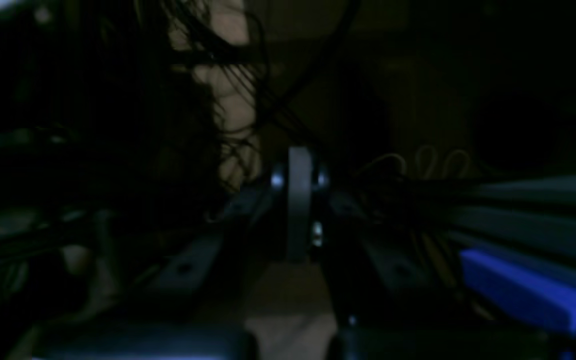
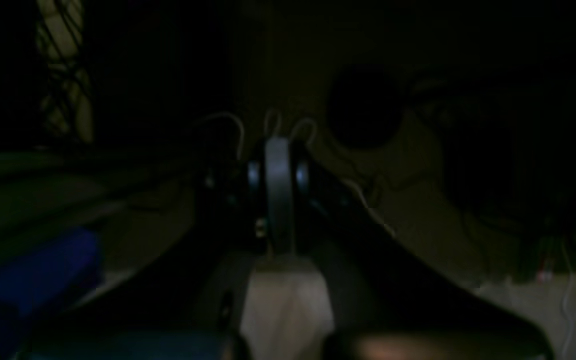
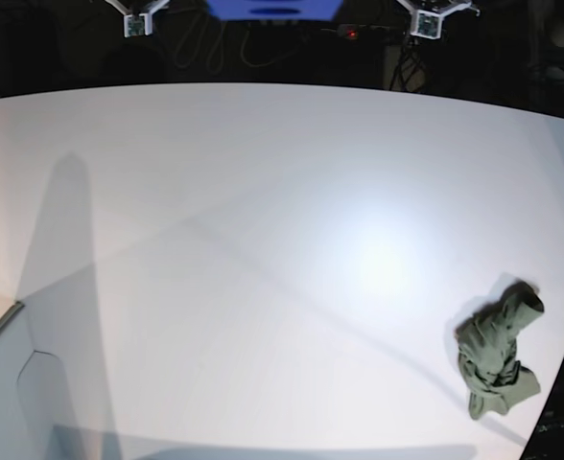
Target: Layout the t-shirt on the table in an organized manner, then fold the t-shirt properly
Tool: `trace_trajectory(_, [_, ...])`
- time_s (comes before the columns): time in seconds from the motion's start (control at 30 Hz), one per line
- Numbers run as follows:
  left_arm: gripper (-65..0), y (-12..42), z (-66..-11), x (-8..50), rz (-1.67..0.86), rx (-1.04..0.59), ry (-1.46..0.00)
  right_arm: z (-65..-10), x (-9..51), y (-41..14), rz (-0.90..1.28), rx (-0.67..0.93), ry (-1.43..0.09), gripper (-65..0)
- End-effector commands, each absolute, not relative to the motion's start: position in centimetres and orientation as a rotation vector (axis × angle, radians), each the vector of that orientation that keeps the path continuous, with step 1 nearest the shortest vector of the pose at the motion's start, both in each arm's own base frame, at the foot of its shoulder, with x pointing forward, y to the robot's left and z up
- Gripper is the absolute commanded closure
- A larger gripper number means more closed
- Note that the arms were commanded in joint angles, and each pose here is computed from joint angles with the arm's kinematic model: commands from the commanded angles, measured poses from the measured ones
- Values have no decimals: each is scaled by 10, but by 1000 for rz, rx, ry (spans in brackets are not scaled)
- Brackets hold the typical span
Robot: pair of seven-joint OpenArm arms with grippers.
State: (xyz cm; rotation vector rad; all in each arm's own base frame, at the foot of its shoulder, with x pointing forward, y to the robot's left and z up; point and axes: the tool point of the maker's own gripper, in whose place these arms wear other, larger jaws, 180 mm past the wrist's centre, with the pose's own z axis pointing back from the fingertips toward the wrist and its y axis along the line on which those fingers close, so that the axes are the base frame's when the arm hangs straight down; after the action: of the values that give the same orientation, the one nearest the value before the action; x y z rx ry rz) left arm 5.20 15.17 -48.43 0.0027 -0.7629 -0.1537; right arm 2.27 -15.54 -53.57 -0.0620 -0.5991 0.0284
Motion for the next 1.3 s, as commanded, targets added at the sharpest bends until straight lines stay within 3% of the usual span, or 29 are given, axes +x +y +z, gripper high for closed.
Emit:
trace_trajectory(0.0, [0,152,-463,63,-168,-2,-836,-521,29,-157,37,-61,-650,0])
trace_trajectory(0.37, [-2,208,-355,165,3,100,-1215,-442,88,-178,56,-120,-890,0])
trace_trajectory(0.47, [-72,232,-338,188,89,124,-1293,-427,101,-184,59,-139,-938,0])
trace_trajectory(0.6, [-269,252,-333,211,197,125,-1284,-405,117,-199,60,-182,-1003,0])
trace_trajectory(0.67, [-330,266,-330,222,254,129,-1276,-396,122,-206,57,-206,-1027,0])
trace_trajectory(0.83, [-336,298,-317,255,378,124,-1266,-393,143,-211,43,-219,-1035,0])
trace_trajectory(1.1, [-337,332,-333,316,534,77,-1153,-391,153,-209,28,-212,-931,-188])
trace_trajectory(1.27, [-341,351,-348,349,612,58,-1124,-391,151,-208,28,-211,-922,-215])
